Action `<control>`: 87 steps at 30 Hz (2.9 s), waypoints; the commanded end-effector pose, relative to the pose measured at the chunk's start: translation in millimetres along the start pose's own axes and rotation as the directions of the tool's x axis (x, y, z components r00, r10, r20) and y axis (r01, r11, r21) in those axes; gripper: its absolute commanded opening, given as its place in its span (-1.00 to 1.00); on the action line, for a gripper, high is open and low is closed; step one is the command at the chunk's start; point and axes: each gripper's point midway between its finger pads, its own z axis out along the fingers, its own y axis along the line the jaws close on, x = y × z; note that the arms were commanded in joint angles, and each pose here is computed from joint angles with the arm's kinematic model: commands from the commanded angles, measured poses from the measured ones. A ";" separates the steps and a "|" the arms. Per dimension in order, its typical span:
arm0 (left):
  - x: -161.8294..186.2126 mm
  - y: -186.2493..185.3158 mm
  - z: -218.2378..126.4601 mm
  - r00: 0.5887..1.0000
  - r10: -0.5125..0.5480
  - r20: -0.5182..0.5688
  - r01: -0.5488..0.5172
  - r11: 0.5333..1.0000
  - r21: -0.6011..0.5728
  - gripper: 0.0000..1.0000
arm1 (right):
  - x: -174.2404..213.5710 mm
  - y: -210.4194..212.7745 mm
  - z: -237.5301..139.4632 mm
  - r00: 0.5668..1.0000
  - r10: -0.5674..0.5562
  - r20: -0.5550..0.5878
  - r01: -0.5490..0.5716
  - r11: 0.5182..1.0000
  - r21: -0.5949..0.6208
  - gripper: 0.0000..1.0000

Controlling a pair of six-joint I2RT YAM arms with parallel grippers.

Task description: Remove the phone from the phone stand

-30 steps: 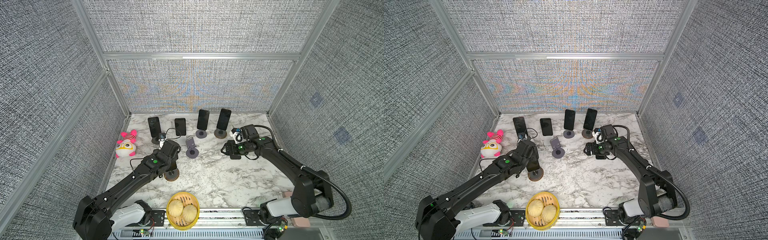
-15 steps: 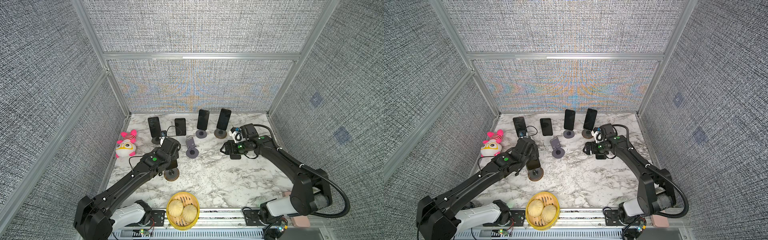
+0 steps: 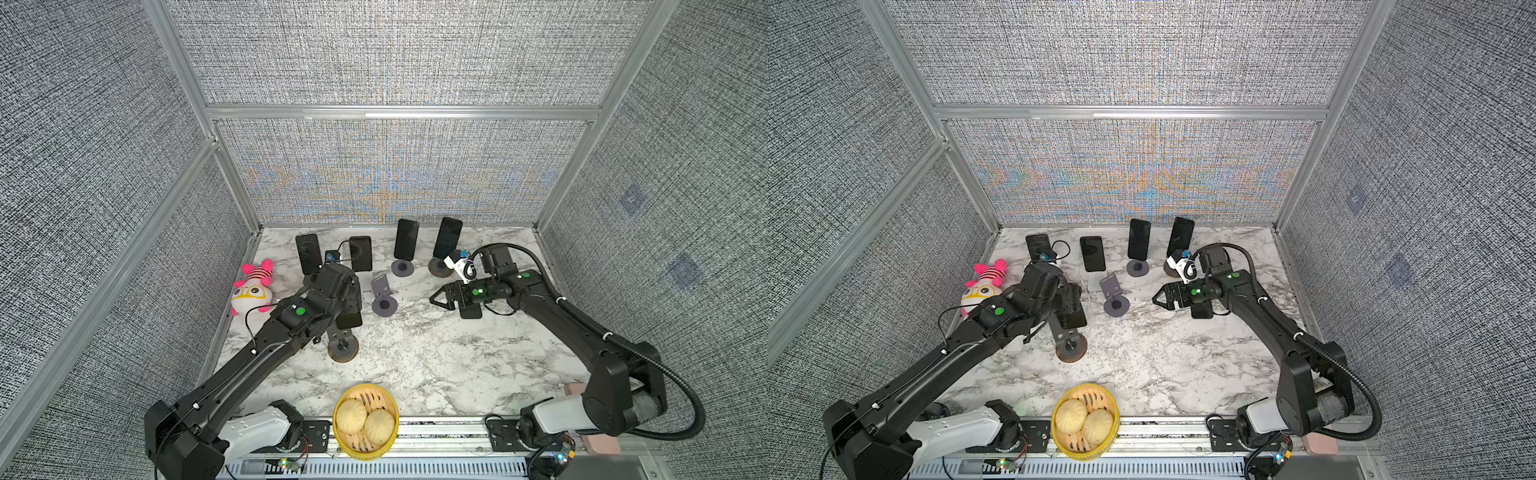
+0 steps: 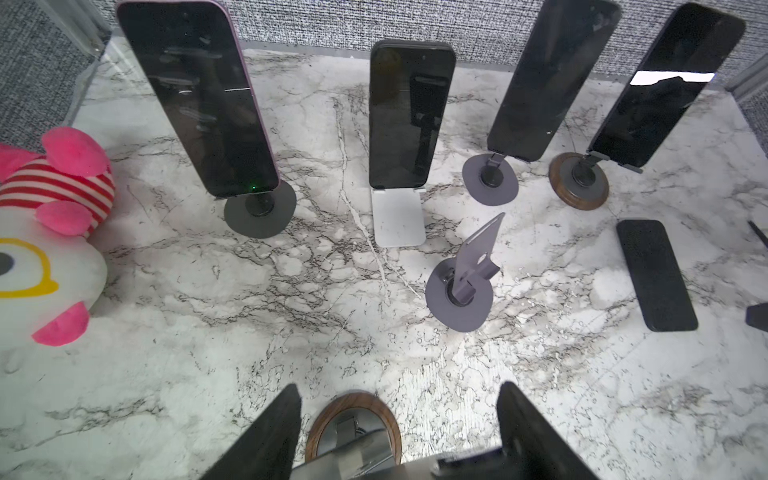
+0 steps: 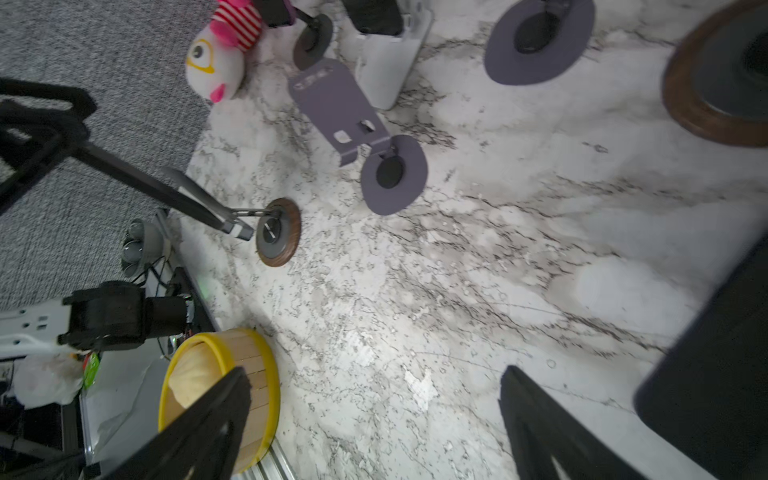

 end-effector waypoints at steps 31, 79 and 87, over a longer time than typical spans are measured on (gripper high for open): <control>-25.2 -57.9 -9.5 0.995 -0.084 -0.063 0.103 0.889 0.447 0.39 | -55.1 144.0 84.3 0.889 -0.370 0.268 0.435 0.866 -0.248 0.07; -38.1 2.4 -23.4 0.996 0.089 0.025 -0.092 0.977 0.191 0.97 | -3.7 -65.9 -28.3 0.963 0.255 0.090 -0.260 0.964 0.051 -1.00; -30.5 22.1 -8.4 0.995 0.098 0.006 -0.097 0.984 0.151 0.98 | 5.6 -112.5 -34.3 0.904 0.419 0.083 -0.425 0.904 0.058 -1.00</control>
